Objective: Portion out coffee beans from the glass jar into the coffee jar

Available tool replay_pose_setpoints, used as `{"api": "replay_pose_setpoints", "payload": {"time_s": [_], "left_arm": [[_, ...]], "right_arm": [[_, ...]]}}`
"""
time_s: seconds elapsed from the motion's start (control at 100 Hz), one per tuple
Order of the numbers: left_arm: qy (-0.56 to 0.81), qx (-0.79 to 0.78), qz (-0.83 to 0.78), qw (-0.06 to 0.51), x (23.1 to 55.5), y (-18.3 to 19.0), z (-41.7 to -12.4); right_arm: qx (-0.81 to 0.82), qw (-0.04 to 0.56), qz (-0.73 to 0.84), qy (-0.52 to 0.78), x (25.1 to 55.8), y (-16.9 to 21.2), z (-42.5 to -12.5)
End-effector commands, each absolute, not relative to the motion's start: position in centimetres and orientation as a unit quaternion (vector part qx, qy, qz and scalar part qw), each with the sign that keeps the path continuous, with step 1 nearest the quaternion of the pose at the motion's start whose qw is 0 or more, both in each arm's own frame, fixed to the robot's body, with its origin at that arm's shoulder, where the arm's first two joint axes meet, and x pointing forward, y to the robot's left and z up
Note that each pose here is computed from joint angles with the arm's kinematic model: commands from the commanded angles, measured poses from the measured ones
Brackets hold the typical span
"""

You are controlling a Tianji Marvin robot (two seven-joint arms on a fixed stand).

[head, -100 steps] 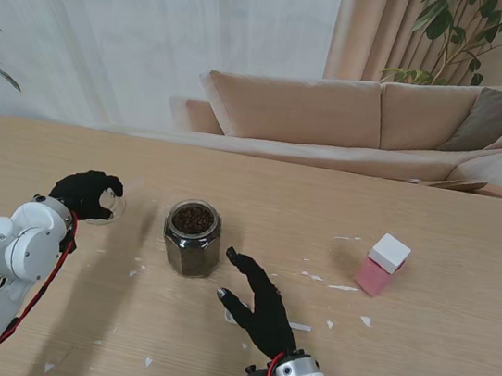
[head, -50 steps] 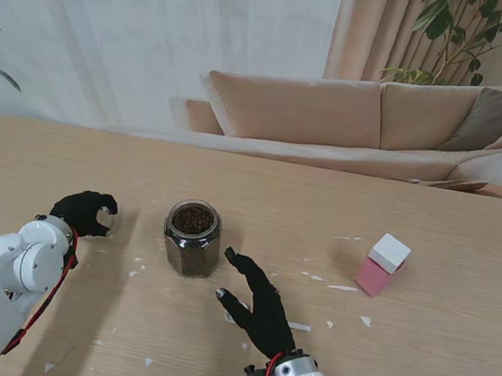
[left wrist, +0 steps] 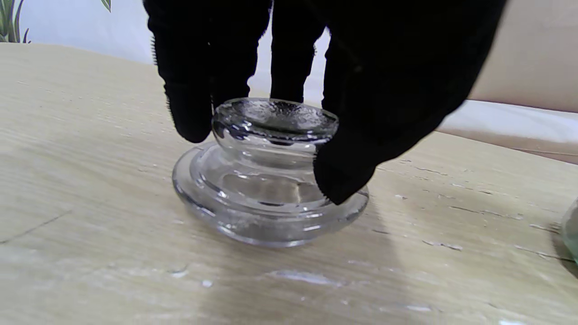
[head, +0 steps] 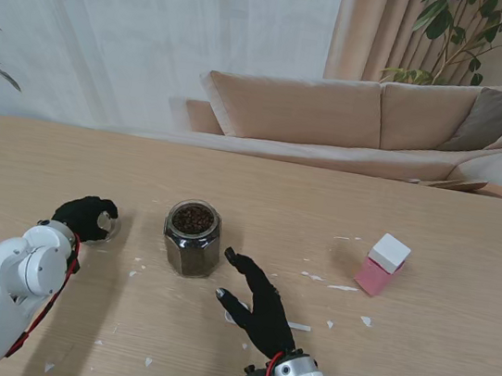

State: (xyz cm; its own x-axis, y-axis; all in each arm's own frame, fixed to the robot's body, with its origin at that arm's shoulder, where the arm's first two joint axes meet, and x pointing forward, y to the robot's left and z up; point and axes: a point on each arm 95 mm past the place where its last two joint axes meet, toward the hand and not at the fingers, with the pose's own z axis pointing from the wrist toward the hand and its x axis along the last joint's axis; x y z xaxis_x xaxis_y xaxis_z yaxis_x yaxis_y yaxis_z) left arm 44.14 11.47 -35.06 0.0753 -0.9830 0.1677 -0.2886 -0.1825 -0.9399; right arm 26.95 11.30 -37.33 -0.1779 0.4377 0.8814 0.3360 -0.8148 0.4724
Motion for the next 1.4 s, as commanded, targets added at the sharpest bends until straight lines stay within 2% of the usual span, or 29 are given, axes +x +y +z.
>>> {"api": "replay_pose_setpoints", "payload": {"time_s": [0.0, 0.79, 0.98, 1.15, 1.39], "left_arm": [[0.511, -0.625, -0.452, 0.38, 44.1, 10.9, -34.8], [0.499, -0.64, -0.454, 0.369, 43.5, 10.7, -34.0], [0.47, -0.637, -0.517, 0.326, 41.7, 10.1, -32.1], [0.437, -0.624, -0.591, 0.264, 38.8, 9.3, -30.5], [0.4, -0.609, -0.658, 0.188, 34.4, 8.0, -30.4]], "right_arm": [[0.642, 0.029, 0.702, 0.306, 26.7, 11.6, -37.4], [0.643, 0.032, 0.701, 0.306, 26.6, 11.5, -37.3], [0.64, 0.035, 0.705, 0.304, 26.9, 11.6, -36.9], [0.632, 0.042, 0.71, 0.306, 27.4, 11.6, -36.1], [0.626, 0.05, 0.712, 0.316, 28.1, 11.5, -35.4]]}}
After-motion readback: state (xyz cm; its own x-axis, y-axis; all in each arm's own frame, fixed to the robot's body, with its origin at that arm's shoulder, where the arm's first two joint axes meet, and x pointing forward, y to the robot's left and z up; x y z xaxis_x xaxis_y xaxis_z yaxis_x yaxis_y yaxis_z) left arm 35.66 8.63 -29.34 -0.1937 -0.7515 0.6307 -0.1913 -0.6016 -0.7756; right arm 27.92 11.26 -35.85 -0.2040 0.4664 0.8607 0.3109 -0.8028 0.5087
